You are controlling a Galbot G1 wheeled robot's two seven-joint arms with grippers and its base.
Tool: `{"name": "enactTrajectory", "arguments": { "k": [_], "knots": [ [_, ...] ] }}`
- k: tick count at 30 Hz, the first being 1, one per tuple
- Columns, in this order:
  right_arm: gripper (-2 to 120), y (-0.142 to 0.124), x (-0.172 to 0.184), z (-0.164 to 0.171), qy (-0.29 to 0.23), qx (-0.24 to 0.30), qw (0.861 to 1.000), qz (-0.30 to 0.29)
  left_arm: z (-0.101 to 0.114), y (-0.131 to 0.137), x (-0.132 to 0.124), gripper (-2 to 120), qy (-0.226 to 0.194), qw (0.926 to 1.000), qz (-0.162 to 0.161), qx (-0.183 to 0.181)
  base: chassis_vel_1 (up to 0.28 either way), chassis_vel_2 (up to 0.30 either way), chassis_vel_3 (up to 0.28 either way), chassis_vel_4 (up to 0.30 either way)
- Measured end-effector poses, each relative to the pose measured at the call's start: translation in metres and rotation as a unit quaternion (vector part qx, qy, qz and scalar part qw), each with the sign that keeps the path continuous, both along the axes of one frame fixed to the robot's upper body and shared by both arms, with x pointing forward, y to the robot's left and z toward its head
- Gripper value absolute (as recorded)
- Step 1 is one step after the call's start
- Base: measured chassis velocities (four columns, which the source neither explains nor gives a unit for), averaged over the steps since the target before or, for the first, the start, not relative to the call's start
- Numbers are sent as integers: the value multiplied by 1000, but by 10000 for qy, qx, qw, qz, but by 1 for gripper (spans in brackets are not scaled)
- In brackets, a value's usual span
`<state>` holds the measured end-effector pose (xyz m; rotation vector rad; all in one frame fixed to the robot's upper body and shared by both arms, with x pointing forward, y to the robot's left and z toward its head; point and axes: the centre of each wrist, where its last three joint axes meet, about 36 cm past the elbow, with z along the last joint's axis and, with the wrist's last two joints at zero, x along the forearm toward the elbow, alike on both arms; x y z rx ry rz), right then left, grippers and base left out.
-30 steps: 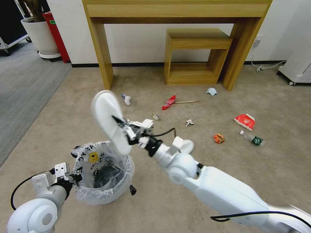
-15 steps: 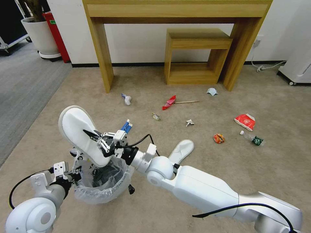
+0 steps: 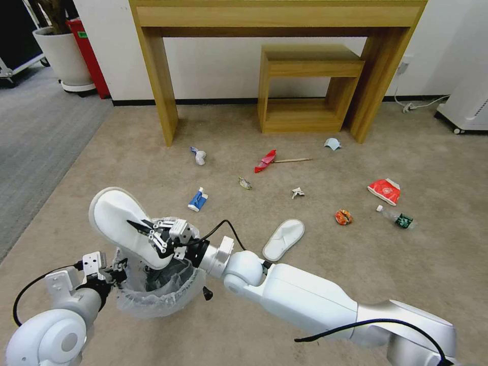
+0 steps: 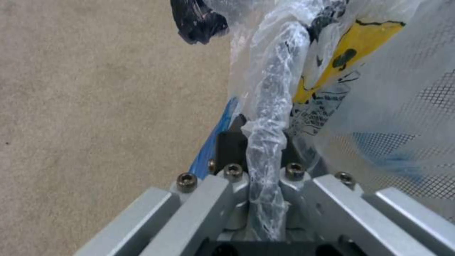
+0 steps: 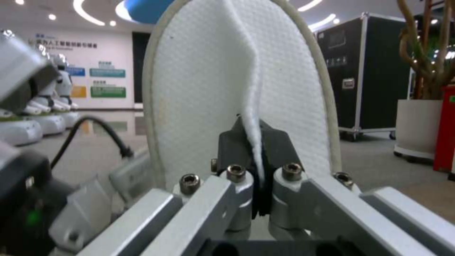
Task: Pick up the trash bin and place the garbage on the floor into it.
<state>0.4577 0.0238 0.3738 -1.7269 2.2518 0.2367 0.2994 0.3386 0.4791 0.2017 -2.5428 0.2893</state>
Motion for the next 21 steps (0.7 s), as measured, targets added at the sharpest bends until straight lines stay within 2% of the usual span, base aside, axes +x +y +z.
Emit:
{"name": "enactTrajectory", "arguments": {
  "k": [5, 7, 8, 10, 15, 21],
  "knots": [
    [0, 4, -2, -8, -48, -118, 9999, 49, 2, 0, -1, 1, -47, 10000, 11, -7, 0, 0, 0, 0],
    [8, 4, -3, -10, -57, -168, 9998, 67, 3, 1, -2, 1, -58, 10000, 17, -7, 0, 0, 0, 0],
    [8, 4, -3, -10, -57, -168, 9998, 67, 3, 1, -2, 1, -58, 10000, 17, -7, 0, 0, 0, 0],
    [19, 4, -3, -12, -64, -211, 9997, 60, 3, 1, -3, 1, -62, 10000, 22, -6, 0, 0, 0, 0],
    [30, 3, -4, -14, -65, -234, 9997, 53, 3, 1, -3, 1, -69, 10000, 27, -3, 0, 0, 0, 0],
    [57, -3, -3, -16, -93, -240, 9997, -13, 4, 2, -3, 1, -87, 10000, 34, 4, 0, 0, 0, 0]
  ]
}}
